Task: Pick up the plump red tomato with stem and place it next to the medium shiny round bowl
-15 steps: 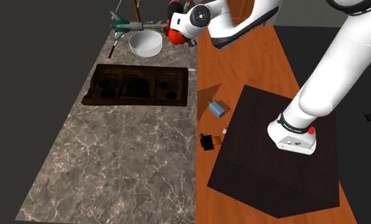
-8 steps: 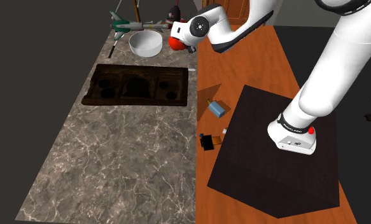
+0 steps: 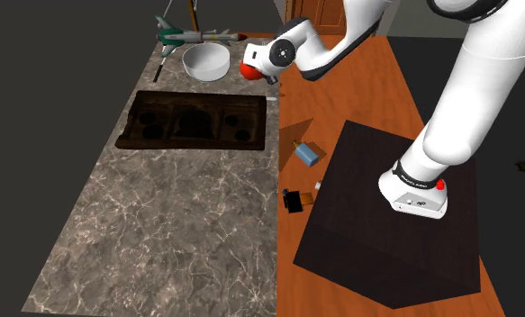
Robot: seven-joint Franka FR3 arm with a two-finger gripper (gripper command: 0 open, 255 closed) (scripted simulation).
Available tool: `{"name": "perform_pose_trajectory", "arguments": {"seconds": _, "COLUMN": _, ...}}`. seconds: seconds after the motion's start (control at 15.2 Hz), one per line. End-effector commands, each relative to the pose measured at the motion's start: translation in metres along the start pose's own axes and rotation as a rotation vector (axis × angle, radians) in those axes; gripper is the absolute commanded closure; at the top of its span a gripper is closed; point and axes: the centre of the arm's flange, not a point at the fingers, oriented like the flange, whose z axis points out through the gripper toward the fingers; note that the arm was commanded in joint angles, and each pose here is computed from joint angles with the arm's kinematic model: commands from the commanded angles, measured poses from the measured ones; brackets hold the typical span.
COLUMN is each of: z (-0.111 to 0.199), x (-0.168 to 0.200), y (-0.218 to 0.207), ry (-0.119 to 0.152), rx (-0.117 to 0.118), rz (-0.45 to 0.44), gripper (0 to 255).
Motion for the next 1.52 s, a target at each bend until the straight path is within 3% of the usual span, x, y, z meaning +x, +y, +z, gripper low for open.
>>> {"name": "perform_pose_trajectory", "arguments": {"seconds": 0.0, "z": 0.007, "x": 0.005, "y": -0.007, "ry": 0.0, "rx": -0.001, "rz": 0.0, "gripper": 255}}
{"name": "perform_pose_trajectory", "arguments": {"seconds": 0.66, "z": 0.014, "x": 0.008, "y": -0.015, "ry": 0.0, "rx": -0.001, "rz": 0.0, "gripper": 255}}
{"name": "perform_pose_trajectory", "arguments": {"seconds": 0.73, "z": 0.014, "x": 0.008, "y": -0.015, "ry": 0.0, "rx": -0.001, "rz": 0.0, "gripper": 0}}
{"name": "perform_pose_trajectory", "arguments": {"seconds": 1.06, "z": 0.014, "x": 0.008, "y": -0.015, "ry": 0.0, "rx": -0.001, "rz": 0.0, "gripper": 0}}
{"name": "perform_pose_trajectory", "arguments": {"seconds": 1.32, "z": -0.036, "x": 0.008, "y": -0.015, "ry": 0.0, "rx": -0.001, "rz": 0.0, "gripper": 0}}
{"name": "perform_pose_trajectory", "arguments": {"seconds": 1.45, "z": -0.036, "x": 0.008, "y": -0.015, "ry": 0.0, "rx": -0.001, "rz": 0.0, "gripper": 0}}
